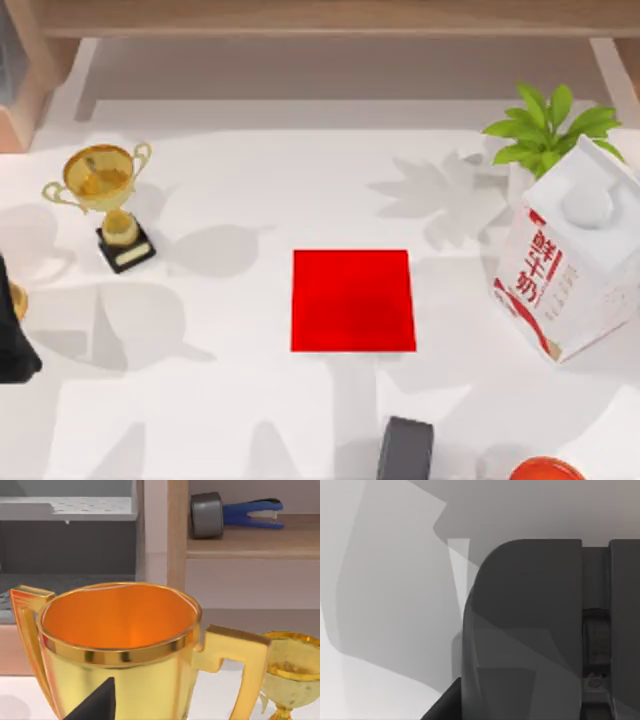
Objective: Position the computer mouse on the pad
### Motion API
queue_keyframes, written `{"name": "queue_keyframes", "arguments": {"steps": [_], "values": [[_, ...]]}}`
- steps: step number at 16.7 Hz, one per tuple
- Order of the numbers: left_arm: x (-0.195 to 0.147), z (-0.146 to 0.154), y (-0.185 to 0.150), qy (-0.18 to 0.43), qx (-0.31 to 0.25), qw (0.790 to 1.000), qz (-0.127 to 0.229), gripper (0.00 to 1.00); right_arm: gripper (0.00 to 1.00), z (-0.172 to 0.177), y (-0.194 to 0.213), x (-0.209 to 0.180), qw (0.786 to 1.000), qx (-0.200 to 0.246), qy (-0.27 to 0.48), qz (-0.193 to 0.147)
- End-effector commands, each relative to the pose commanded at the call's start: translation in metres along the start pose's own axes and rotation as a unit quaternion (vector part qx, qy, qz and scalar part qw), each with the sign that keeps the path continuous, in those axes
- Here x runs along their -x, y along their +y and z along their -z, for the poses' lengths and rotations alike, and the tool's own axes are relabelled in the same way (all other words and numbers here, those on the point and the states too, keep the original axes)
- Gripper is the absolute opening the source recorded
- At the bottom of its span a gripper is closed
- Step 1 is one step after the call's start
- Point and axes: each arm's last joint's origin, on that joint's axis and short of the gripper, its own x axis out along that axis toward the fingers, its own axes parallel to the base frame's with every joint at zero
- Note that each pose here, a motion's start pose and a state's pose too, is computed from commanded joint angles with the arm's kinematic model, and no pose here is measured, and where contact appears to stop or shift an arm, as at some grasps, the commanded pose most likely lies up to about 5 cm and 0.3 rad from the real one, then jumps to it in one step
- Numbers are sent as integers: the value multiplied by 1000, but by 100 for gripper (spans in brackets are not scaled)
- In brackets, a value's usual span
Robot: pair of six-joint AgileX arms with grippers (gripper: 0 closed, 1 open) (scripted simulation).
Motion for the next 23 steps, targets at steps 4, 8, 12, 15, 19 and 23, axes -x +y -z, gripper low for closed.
{"name": "queue_keyframes", "arguments": {"steps": [4,8,12,15,19,23], "values": [[0,0,0,0,0,1000,0,100,0,-5,-2,21,1000,-7,-6,8],[0,0,0,0,0,1000,0,100,0,0,-3,71,999,-25,9,37],[0,0,0,0,0,1000,0,100,0,5,0,101,999,-21,15,28],[0,0,0,0,0,1000,0,100,0,2,0,100,1000,-1,2,2],[0,0,0,0,0,1000,0,100,0,2,1,100,1000,-2,1,1],[0,0,0,0,0,1000,0,100,0,-3,-3,110,1000,-21,3,16]]}}
